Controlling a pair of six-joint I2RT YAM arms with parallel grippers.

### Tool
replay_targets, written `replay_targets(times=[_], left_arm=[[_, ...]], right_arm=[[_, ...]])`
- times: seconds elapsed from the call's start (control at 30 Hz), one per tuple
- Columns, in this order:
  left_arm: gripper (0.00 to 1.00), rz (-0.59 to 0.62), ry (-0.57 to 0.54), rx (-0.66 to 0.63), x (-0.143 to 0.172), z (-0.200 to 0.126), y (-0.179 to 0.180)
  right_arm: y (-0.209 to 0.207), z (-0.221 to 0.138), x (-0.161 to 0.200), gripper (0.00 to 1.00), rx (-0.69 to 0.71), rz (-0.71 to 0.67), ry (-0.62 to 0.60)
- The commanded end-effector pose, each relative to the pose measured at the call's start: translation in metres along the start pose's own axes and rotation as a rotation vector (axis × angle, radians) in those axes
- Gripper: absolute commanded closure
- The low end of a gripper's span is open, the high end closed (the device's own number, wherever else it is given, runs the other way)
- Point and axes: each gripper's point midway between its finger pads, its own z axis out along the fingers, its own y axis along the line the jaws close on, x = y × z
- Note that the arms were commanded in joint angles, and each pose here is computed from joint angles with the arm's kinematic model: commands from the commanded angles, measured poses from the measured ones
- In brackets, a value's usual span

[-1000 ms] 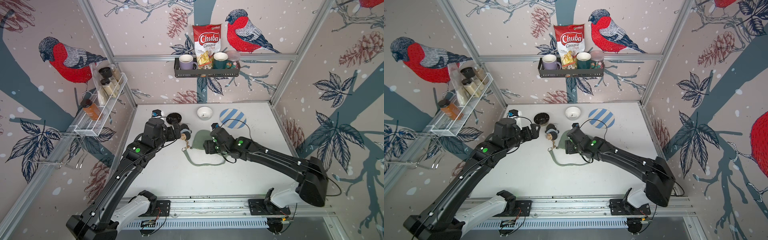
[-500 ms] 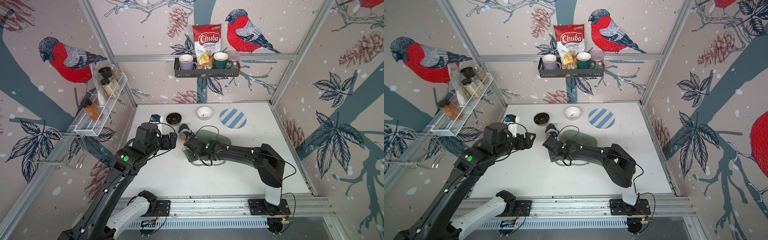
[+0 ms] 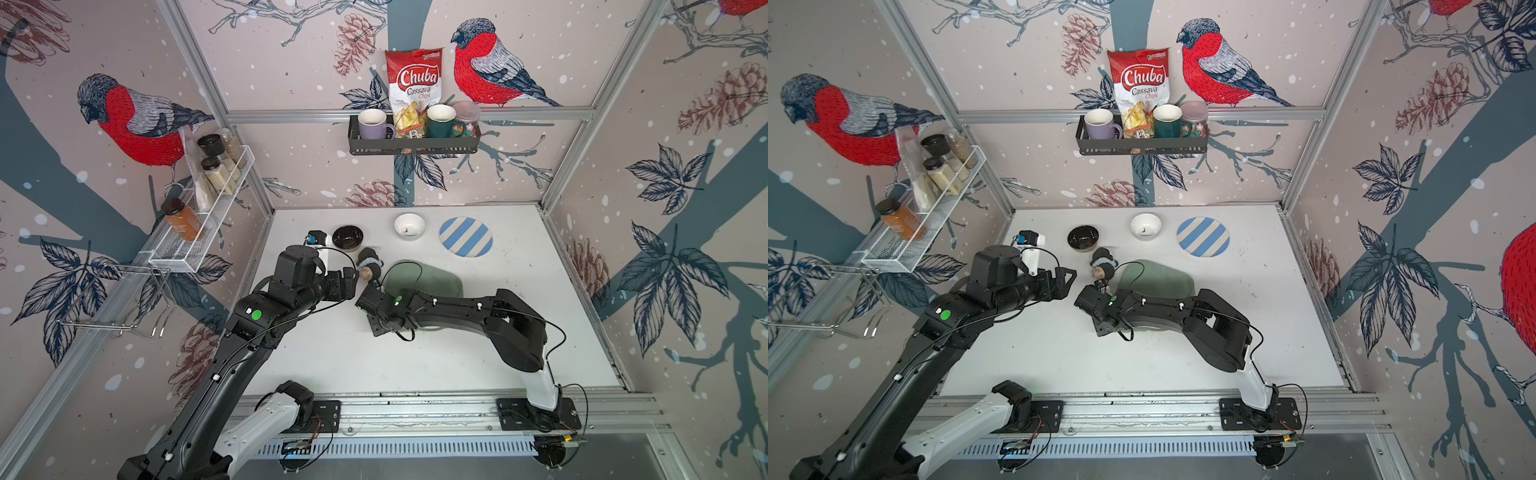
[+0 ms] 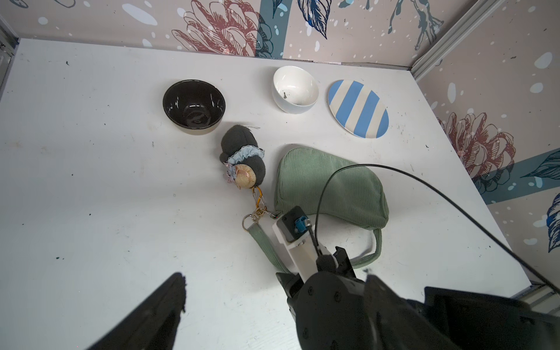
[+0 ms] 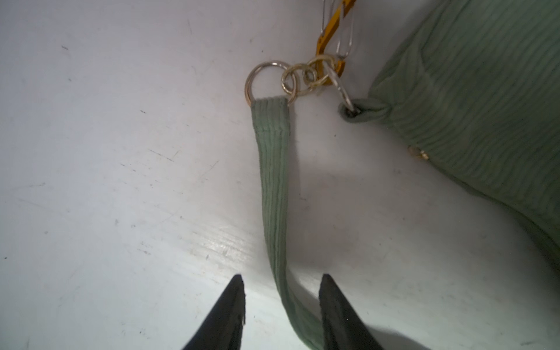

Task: Remove the decoration from the bag
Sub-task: Pick up the bag from the center of the board.

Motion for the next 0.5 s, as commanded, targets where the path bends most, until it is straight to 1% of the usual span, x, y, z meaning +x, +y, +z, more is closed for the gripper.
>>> replay_targets(times=[0.0, 0.03, 0.17, 0.33, 0.43, 0.47], left_arm=[[0.09, 0.008, -0.024, 0.023, -0.006, 0.000, -0.005], [0.09, 0.006, -0.010, 0.019, -0.001, 0.004, -0.003], [0.09, 0.003, -0.003, 0.021, 0.002, 0.007, -0.003], [0.09, 0.004, -0.009, 0.020, 0.001, 0.005, -0.002], [0.09, 0.008, -0.020, 0.012, 0.000, 0.003, -0.001], [0.09, 0.010, -0.024, 0.005, -0.001, 0.002, 0.000]], right_arm=[[-0.010, 0.003, 0.005, 0.59, 0.073, -0.027, 0.019], [-0.010, 0.004, 0.006, 0.60, 0.077, -0.031, 0.025], [-0.009, 0.007, 0.009, 0.64, 0.077, -0.036, 0.040], [-0.011, 0.015, 0.015, 0.65, 0.084, -0.034, 0.070], [-0.010, 0.016, 0.017, 0.70, 0.083, -0.033, 0.084], [-0.009, 0.015, 0.016, 0.74, 0.080, -0.033, 0.085]])
